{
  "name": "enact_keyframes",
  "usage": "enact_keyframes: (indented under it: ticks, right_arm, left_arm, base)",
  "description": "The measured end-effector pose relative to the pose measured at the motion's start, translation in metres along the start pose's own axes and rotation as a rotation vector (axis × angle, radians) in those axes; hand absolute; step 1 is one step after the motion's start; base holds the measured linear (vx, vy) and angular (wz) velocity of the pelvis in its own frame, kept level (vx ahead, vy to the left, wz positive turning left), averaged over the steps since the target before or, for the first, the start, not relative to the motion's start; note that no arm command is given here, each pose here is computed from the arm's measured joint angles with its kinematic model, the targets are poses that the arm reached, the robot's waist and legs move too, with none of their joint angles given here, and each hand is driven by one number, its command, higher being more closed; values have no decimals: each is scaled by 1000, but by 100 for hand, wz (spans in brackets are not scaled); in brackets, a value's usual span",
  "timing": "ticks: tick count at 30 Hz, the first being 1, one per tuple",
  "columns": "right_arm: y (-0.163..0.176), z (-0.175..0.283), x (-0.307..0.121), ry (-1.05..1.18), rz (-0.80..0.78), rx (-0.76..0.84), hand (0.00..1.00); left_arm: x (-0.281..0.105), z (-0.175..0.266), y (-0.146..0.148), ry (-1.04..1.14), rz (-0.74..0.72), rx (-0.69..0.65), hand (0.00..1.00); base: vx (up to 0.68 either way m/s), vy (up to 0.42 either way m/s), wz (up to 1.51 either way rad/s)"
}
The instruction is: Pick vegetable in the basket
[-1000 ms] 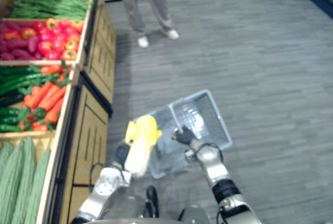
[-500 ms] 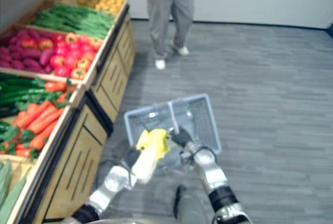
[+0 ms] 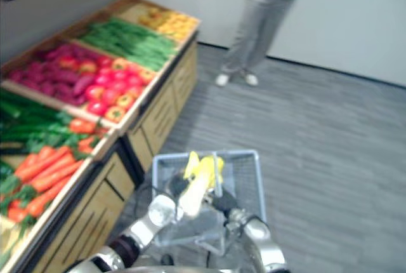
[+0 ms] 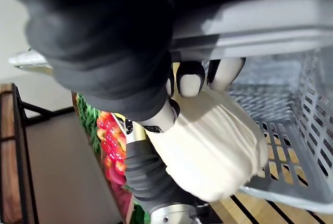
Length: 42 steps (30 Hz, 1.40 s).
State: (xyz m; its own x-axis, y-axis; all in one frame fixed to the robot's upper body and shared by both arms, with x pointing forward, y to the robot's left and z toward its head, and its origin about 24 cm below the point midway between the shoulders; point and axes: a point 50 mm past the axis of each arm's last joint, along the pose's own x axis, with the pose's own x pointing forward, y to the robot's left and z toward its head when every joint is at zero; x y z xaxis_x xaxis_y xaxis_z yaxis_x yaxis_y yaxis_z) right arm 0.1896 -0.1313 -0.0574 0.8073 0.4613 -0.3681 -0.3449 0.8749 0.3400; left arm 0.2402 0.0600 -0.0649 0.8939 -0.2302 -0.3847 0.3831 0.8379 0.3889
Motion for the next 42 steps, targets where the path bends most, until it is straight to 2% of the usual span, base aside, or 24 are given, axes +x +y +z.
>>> enact_keyframes:
  ticks: [2, 3, 5, 6, 7, 9, 14, 21, 26, 32, 36, 38, 42]
  right_arm:
    - [-3, 1, -5, -21, -34, 15, 100]
    - [-10, -1, -8, -25, -88, 54, 100]
    - [-34, 0, -17, -22, -179, 70, 100]
    - [-36, 0, -18, -22, -189, 71, 100]
    - [-55, 0, -27, 3, -258, 81, 100]
    - [-66, -6, -38, 21, -321, 103, 100]
    - [-86, -17, -59, 47, -460, 152, 100]
    - [-97, -23, -74, 58, -527, 177, 100]
    - [-101, -40, -94, 74, -607, 231, 100]
    - [-103, -88, -116, 178, -777, 376, 100]
    - [-101, -93, -107, 201, -763, 385, 100]
    - [-96, -96, -104, 233, -731, 354, 100]
    - [-95, -97, -103, 261, -714, 318, 100]
  left_arm:
    - [-1, -3, 0, 8, -39, -8, 0]
    - [-10, -15, 18, -4, -45, -54, 0]
    - [-23, -16, 31, -56, -12, -162, 0]
    - [-24, -15, 32, -64, -8, -175, 0]
    - [-35, -9, 44, -125, 25, -264, 0]
    - [-42, -5, 51, -180, 2, -321, 0]
    - [-47, -3, 45, -219, -141, -366, 0]
    - [-47, -16, 39, -161, -167, -361, 0]
    - [-47, -15, 54, -194, -63, -425, 0]
    - [-44, 5, 98, -341, 161, -439, 0]
    - [-56, 13, 146, -427, 377, -434, 0]
    - [-59, 15, 160, -442, 443, -434, 0]
    - [-57, 18, 165, -439, 468, -435, 0]
  base:
    - [268, -251, 213]
    - [432, -462, 244]
    - [370, -404, 138]
    - [282, -265, 72]
    - [206, -187, 55]
    - [163, -143, 84]
    - [38, 19, 64]
    - [-63, 83, 28]
    - [-51, 15, 45]
    - [47, 21, 46]
    - [58, -34, 5]
    - [41, -58, -4]
    - [54, -66, 3]
